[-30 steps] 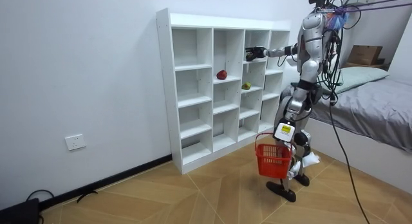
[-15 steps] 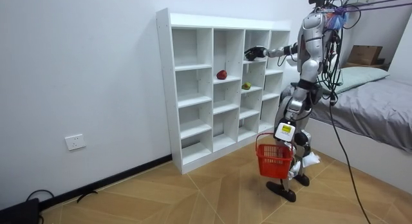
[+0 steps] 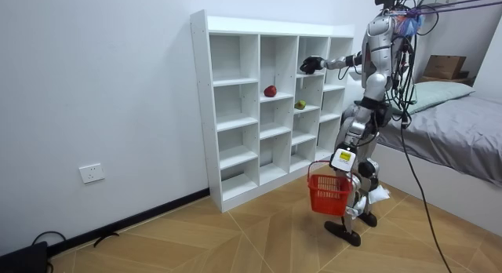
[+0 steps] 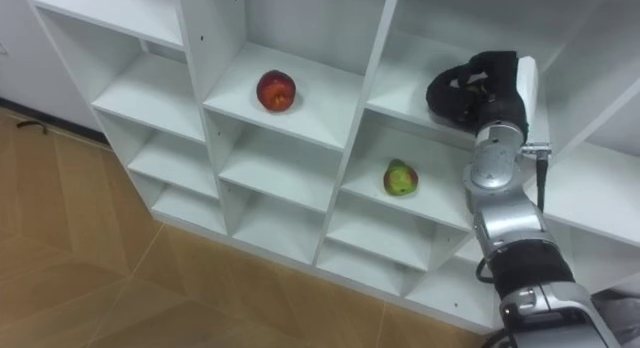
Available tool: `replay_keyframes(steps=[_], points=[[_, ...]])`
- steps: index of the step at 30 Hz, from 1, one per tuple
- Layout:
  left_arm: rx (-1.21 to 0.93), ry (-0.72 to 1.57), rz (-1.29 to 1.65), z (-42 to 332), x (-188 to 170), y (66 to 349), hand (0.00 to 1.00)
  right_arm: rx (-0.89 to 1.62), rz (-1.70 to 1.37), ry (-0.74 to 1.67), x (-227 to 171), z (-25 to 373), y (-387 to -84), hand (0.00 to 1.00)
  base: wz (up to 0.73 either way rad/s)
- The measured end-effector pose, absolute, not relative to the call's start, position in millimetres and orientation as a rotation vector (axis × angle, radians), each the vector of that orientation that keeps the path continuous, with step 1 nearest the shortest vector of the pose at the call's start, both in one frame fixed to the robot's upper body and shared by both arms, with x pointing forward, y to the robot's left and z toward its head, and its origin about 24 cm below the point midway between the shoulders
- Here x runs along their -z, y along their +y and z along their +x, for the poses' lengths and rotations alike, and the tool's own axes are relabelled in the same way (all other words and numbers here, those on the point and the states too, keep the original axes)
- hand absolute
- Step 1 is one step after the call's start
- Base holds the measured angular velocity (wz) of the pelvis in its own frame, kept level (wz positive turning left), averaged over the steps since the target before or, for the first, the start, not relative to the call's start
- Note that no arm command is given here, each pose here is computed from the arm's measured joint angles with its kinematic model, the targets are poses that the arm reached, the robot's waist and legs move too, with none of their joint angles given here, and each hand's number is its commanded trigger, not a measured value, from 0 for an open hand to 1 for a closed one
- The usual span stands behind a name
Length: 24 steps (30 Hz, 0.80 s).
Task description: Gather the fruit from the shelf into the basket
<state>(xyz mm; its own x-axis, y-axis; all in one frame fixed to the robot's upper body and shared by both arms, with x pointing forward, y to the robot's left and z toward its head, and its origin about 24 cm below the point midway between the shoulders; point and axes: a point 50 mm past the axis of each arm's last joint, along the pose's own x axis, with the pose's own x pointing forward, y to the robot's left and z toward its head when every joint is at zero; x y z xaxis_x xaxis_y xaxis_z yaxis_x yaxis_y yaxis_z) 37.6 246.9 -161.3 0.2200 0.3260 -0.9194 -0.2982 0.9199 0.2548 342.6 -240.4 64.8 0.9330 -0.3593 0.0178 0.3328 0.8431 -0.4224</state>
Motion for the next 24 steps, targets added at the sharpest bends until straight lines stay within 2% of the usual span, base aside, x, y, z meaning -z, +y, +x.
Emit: replay_keyframes(steps=[6, 13, 18, 24], points=[[-0.431, 1.213, -0.05, 59, 159, 242, 1.0, 0.342, -0.487, 0.056, -65, 343, -239, 1.0, 0.0], [-0.326, 1.145, -0.069, 90, 156, 229, 1.0, 0.325, -0.571, 0.042, -68, 345, -237, 1.0, 0.01], [-0.27, 1.04, -0.182, 121, 148, 207, 1.0, 0.311, -0.576, 0.058, -68, 346, -234, 1.0, 0.06], [-0.2, 0.999, -0.289, 138, 144, 182, 1.0, 0.298, -0.574, 0.055, -71, 349, -229, 1.0, -0.04]])
